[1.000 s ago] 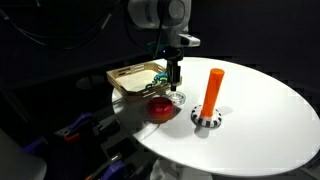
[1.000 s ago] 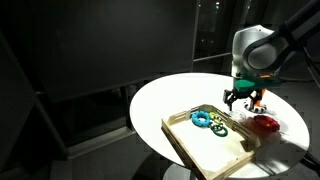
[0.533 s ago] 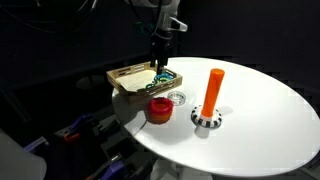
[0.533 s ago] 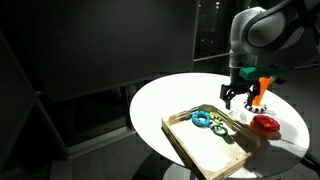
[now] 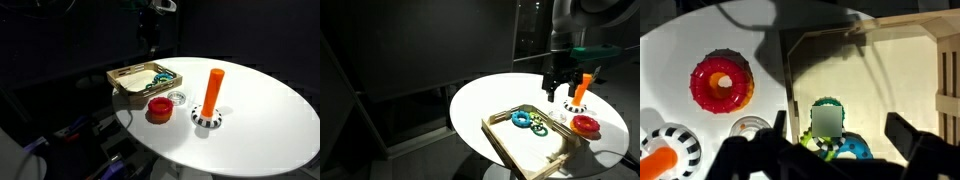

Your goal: Remove the colorless ring from the crate and put it on the table

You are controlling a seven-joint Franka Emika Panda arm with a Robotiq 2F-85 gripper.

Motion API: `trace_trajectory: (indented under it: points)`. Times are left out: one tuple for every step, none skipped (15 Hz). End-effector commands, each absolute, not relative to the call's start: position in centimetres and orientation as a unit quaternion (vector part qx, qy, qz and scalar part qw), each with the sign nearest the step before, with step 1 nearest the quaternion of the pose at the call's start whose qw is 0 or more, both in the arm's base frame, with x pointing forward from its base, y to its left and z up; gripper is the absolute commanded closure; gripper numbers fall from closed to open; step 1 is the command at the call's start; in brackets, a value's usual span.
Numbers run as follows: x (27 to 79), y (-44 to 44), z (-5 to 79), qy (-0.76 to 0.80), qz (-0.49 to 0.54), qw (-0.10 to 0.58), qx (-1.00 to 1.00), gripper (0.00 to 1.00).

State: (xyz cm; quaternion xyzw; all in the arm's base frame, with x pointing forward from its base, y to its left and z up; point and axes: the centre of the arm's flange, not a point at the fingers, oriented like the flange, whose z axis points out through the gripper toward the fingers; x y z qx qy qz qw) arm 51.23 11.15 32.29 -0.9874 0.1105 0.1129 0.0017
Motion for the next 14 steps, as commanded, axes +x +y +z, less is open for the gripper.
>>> trace_trajectory:
  points:
    - [49.1,12.2,36.1,0.092,0.078,-0.012,-0.993,0.0]
    - [48.8,12.5,36.9,0.089,0.069,-0.015,-0.993,0.0]
    - [48.4,12.7,37.6,0.092,0.06,-0.023,-0.994,0.0]
    - [48.1,12.7,38.3,0.096,0.051,-0.028,-0.994,0.0]
    - [47.8,12.8,39.0,0.103,0.043,-0.033,-0.993,0.0]
    - [47.5,12.8,39.5,0.107,0.036,-0.038,-0.993,0.0]
    - [47.3,12.8,39.9,0.111,0.031,-0.042,-0.993,0.0]
    - [47.1,12.7,40.2,0.114,0.028,-0.044,-0.992,0.0]
    - [47.1,12.7,40.2,0.115,0.029,-0.045,-0.992,0.0]
    - [47.2,12.9,39.9,0.109,0.036,-0.037,-0.993,0.0]
    - [48.1,13.0,39.7,0.105,0.032,-0.033,-0.993,0.0]
    - [47.9,13.1,39.6,0.104,0.033,-0.034,-0.993,0.0]
    - [47.9,13.1,39.5,0.104,0.034,-0.034,-0.993,0.0]
    - [47.8,13.1,39.4,0.104,0.034,-0.035,-0.993,0.0]
